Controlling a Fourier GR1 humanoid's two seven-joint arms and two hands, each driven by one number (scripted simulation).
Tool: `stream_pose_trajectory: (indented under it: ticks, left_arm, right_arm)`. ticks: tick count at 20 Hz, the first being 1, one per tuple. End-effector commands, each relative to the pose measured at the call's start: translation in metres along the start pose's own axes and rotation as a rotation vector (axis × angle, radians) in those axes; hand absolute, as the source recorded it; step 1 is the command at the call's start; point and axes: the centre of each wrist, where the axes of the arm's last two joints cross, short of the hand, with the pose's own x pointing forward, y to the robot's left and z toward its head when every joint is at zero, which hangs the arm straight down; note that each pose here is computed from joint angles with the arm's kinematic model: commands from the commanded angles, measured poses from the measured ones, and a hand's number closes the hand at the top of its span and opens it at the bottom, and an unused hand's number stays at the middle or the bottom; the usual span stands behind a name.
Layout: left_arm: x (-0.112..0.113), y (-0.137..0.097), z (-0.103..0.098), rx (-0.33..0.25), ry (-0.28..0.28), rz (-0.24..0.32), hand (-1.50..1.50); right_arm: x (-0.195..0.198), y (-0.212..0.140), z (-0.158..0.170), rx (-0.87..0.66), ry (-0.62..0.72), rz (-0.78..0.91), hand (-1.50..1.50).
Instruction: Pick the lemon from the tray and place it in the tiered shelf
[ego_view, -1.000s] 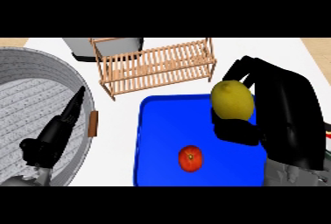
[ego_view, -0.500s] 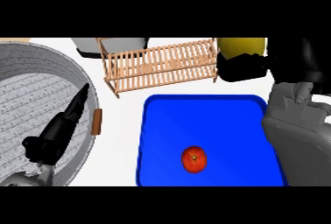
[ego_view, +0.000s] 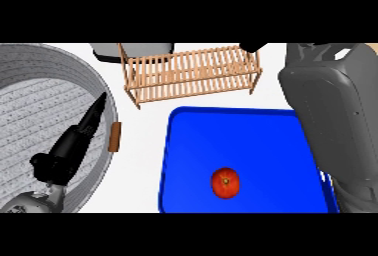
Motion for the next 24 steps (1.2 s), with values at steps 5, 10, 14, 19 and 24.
stream_pose_trajectory:
  ticks: [5,10,14,19,24]
  left_arm:
    - [-0.048,-0.011,0.019,-0.013,0.225,0.025,0.0]
    - [-0.044,-0.012,0.014,-0.028,0.226,0.003,0.0]
    - [-0.042,-0.01,0.014,-0.027,0.209,0.022,0.0]
    - [-0.037,-0.012,0.012,-0.035,0.217,0.011,0.0]
    - [-0.042,-0.019,0.004,-0.032,0.226,0.018,0.0]
  right_arm:
    - [0.004,0.035,-0.037,0.1,0.015,0.032,1.5]
    - [0.013,0.059,-0.046,0.19,0.014,0.046,1.5]
    - [0.008,0.069,-0.044,0.309,0.154,-0.459,-1.5]
    - [0.002,0.07,-0.054,0.315,0.187,-0.738,-1.5]
    - [-0.003,0.074,-0.059,0.17,0.139,-0.884,-1.5]
